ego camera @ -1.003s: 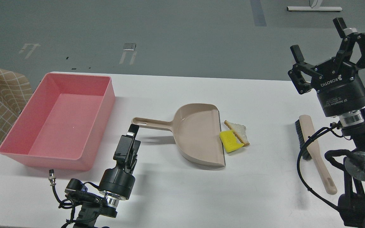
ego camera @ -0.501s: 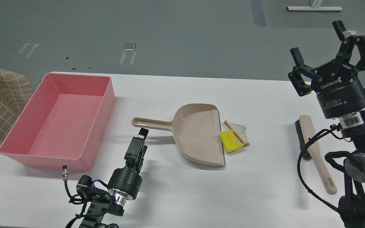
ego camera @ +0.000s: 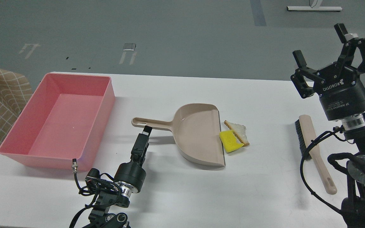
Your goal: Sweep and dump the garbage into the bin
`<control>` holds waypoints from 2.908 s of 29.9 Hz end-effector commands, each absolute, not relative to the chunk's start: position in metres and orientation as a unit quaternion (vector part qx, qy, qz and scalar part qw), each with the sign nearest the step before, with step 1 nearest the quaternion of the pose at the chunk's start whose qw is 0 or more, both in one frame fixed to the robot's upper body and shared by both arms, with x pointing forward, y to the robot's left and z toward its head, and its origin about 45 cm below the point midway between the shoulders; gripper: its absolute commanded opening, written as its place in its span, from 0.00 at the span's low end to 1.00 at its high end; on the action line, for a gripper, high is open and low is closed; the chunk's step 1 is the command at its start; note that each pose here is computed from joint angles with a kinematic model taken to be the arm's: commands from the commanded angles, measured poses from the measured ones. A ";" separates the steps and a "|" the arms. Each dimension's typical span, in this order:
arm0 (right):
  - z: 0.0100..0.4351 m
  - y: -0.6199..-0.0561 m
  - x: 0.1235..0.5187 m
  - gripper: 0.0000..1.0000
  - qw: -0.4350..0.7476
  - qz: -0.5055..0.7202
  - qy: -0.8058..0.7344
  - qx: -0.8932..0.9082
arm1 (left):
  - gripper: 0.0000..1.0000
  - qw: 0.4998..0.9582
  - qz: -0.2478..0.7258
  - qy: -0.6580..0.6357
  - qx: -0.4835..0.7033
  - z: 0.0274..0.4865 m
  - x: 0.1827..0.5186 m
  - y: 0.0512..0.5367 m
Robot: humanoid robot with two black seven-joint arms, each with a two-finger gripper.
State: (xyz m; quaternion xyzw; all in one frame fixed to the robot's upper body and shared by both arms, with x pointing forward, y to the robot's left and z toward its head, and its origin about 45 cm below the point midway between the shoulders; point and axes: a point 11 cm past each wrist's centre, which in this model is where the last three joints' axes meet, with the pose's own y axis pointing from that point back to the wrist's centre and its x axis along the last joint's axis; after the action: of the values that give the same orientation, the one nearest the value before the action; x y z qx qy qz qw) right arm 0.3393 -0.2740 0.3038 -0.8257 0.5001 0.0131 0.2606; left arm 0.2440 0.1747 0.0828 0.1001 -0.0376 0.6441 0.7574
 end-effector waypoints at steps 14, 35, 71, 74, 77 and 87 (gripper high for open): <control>0.302 -0.275 0.339 1.00 0.259 0.014 0.502 -0.825 | 0.98 0.754 0.646 -0.048 0.108 0.078 0.274 0.165; 0.300 -0.278 0.340 1.00 0.259 0.017 0.506 -0.822 | 0.98 0.751 0.646 -0.067 0.120 0.077 0.300 0.163; 0.296 -0.282 0.342 1.00 0.248 0.018 0.511 -0.823 | 0.55 0.761 0.627 -0.087 0.142 0.065 0.300 0.161; 0.297 -0.284 0.342 1.00 0.245 0.015 0.511 -0.824 | 0.49 0.761 0.627 -0.087 0.143 0.065 0.300 0.161; 0.297 -0.289 0.341 1.00 0.230 0.007 0.513 -0.827 | 0.48 0.761 0.627 -0.087 0.143 0.064 0.300 0.161; 0.290 -0.316 0.338 1.00 0.205 -0.002 0.555 -0.806 | 0.48 0.760 0.628 -0.087 0.143 0.065 0.301 0.161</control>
State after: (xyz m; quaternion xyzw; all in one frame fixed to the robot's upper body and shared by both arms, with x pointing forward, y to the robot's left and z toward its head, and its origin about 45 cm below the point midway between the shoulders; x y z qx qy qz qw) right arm 0.3368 -0.2961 0.2883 -0.8226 0.5261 0.0094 0.2156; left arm 0.3004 0.1608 0.0649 0.1426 -0.0870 0.6273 0.7607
